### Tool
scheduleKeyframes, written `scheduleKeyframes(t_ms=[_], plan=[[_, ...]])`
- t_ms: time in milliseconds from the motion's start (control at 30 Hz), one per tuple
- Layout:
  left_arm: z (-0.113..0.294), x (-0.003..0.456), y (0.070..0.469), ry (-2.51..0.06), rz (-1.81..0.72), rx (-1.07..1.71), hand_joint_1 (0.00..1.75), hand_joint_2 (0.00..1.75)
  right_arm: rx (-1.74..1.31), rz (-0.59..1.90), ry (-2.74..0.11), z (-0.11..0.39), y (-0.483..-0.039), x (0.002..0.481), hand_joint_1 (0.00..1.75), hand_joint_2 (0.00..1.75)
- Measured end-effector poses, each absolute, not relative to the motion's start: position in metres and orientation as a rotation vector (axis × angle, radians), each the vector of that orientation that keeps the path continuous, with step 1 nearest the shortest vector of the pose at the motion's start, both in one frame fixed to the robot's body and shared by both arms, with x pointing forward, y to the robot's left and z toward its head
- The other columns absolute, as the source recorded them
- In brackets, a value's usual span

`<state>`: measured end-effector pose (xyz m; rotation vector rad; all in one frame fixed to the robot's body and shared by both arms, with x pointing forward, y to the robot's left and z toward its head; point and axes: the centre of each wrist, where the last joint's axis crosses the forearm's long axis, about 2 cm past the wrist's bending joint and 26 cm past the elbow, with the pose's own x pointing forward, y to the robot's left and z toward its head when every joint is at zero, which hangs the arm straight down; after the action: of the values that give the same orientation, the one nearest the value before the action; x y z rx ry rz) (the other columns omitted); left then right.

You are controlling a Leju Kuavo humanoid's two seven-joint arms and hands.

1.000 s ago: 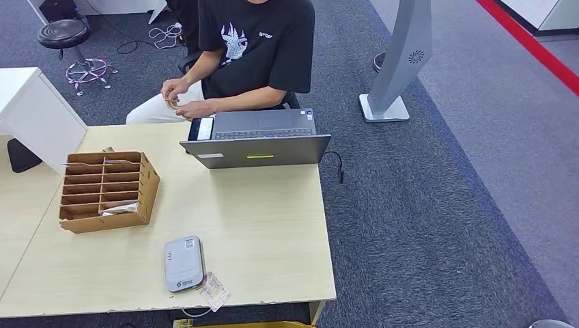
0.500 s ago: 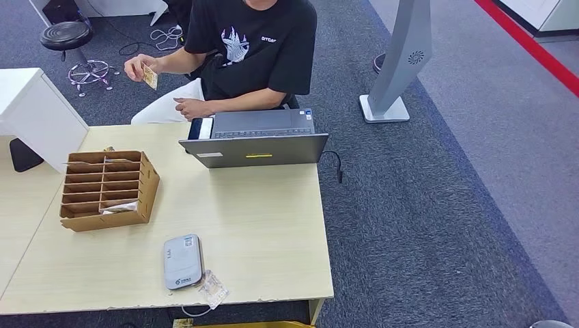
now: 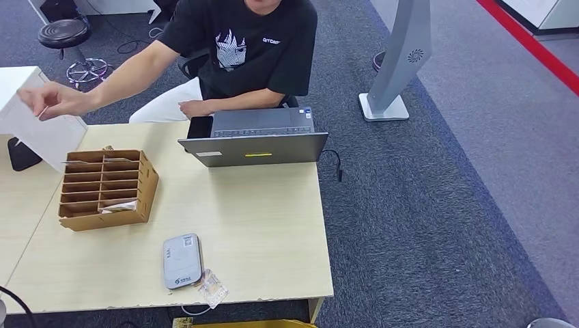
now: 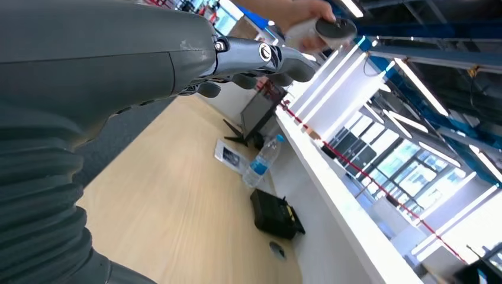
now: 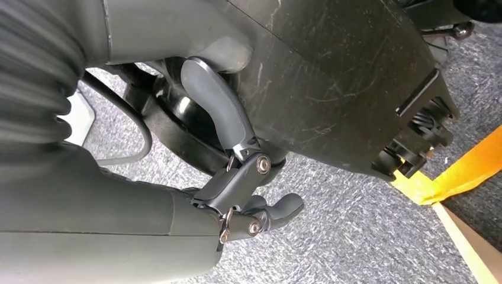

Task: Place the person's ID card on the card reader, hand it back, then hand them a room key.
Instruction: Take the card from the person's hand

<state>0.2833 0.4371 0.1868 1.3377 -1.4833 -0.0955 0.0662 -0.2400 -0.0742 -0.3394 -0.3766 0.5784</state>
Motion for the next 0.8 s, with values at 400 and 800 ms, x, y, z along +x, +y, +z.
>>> scheduleKeyframes(t_ms=[400,800], plan=[[0.193,0.316,0.409,-1.555,-0.141,1.029,0.0,1.75,-0.355,0.556,-0.375,-0.076,-0.244,0.068,0.0,1.75],[0.201,0.329,0.394,-1.629,-0.111,0.899,1.75,1.75,-0.38,0.568,-0.38,-0.076,-0.247,0.067,0.0,1.75]])
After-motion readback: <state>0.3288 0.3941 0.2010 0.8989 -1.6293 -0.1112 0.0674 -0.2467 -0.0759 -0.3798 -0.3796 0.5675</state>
